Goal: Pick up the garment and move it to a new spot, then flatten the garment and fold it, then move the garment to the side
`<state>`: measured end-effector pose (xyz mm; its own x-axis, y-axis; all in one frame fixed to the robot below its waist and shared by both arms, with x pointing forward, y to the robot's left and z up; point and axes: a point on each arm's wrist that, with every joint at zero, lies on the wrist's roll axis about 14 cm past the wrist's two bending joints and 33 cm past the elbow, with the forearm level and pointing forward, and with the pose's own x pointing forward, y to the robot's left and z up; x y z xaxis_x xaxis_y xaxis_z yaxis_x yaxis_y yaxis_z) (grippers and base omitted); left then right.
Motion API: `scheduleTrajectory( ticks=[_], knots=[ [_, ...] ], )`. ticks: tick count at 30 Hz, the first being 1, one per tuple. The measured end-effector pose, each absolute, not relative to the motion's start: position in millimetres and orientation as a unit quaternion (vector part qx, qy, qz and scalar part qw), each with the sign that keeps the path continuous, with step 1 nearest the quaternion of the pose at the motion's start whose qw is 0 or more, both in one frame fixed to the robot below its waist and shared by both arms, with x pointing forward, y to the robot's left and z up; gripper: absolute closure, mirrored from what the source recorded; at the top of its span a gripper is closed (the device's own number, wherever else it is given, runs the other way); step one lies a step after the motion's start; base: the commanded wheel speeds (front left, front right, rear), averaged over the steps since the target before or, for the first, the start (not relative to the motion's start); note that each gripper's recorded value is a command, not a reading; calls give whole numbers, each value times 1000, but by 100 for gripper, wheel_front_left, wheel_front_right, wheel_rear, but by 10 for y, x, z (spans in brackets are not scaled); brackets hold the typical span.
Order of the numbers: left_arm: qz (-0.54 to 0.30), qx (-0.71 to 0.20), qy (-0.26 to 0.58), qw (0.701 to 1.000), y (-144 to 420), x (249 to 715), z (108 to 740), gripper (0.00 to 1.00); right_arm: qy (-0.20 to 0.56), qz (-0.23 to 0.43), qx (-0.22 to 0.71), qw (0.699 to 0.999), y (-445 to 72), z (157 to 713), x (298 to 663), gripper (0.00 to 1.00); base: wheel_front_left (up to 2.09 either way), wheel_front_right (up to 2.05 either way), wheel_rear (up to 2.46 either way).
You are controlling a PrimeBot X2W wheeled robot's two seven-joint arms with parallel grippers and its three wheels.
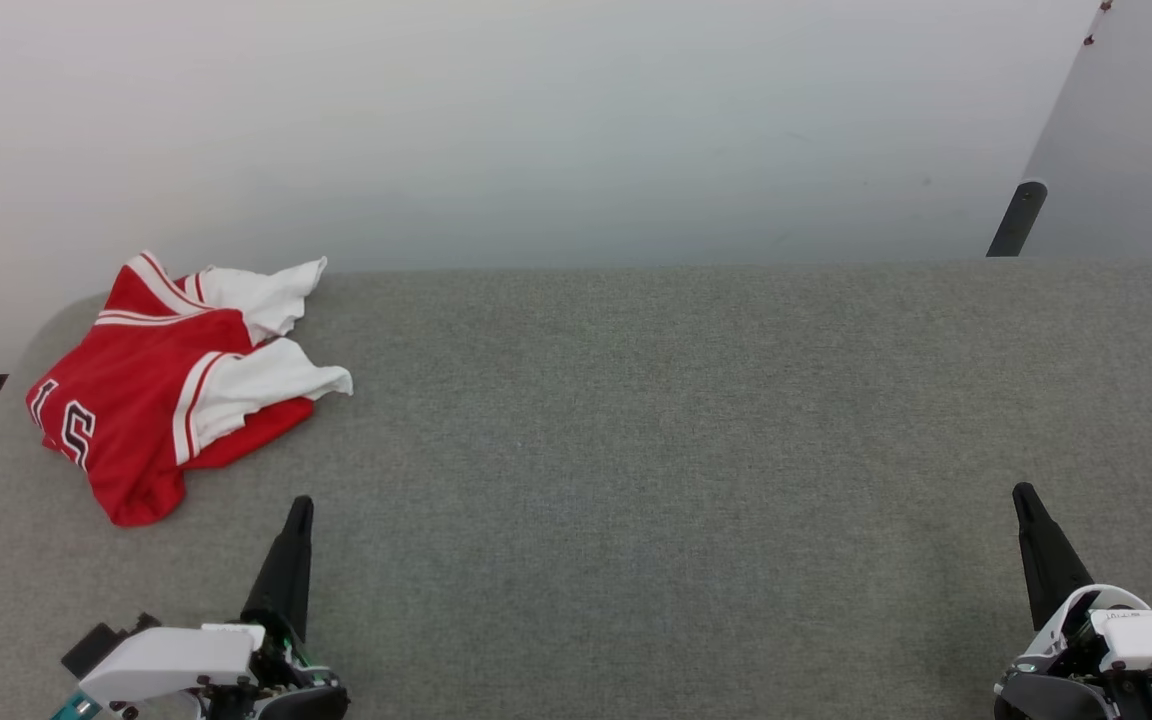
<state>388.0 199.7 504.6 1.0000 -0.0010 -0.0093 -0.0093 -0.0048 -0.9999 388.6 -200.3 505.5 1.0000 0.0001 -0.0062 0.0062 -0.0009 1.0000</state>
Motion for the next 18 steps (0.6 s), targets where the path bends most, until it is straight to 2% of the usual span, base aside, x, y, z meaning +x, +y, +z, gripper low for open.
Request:
scheduleTrajectory(
  ticks=[9,10,11,12,13,18],
  knots=[
    [3,-709,4,705,1997,3880,5046,100,2,-2,707,707,-2002,5056,3886,100,0,0,0],
    [5,-709,5,705,1997,3874,5030,0,4,-3,707,707,-2003,5043,3883,0,0,0,0],
    [9,-710,9,705,1995,3858,4990,0,7,-8,708,706,-2004,5006,3871,0,0,0,0],
    [16,-711,16,703,1989,3830,4923,100,13,-14,709,705,-2003,4951,3849,100,0,0,0],
    [23,-712,23,702,1985,3799,4857,0,19,-20,709,704,-2002,4890,3821,0,0,0,0],
    [38,-711,29,702,1999,3744,4763,0,29,-34,710,703,-2000,4776,3771,0,0,0,0]
  ],
)
